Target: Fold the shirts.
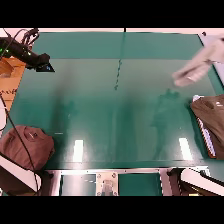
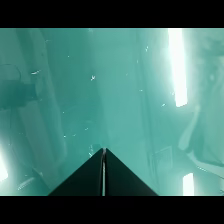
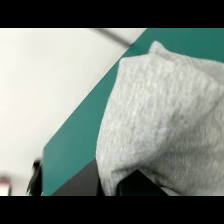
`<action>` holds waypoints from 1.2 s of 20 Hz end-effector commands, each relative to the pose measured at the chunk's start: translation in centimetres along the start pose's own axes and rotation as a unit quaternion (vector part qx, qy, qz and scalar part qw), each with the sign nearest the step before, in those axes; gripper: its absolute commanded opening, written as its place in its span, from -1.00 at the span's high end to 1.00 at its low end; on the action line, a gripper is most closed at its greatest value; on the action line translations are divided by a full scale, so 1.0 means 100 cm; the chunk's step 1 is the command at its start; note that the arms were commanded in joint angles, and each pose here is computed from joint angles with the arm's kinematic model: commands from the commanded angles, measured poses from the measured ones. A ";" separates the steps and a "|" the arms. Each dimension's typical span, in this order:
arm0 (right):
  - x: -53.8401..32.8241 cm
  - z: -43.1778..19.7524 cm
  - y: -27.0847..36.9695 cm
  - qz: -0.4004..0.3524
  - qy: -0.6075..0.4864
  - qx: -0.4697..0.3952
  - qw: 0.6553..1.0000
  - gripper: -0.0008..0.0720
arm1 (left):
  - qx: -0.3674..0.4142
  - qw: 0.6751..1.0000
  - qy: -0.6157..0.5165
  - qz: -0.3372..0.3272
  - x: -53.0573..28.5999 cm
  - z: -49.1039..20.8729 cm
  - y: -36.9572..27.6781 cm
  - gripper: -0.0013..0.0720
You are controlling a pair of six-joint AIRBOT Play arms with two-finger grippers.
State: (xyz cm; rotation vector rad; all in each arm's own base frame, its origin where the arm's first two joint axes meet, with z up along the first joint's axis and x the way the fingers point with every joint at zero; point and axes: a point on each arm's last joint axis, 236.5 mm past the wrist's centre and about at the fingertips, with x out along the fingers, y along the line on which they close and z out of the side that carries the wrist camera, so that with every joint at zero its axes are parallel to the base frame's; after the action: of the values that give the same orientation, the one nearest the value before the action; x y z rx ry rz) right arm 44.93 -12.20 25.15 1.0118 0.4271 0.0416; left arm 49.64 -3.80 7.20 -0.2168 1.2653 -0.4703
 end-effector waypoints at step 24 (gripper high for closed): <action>-0.287 -0.102 -0.339 -0.486 -0.146 0.320 0.800 0.94 | -0.022 1.000 0.013 -0.004 0.000 -0.006 -0.002 0.90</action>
State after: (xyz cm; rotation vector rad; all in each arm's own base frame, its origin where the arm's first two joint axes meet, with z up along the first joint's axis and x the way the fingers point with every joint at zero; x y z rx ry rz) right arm 12.68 -29.92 5.41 1.2898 0.5631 -1.1568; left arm 49.31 -3.88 7.15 -0.2520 1.2892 -0.4504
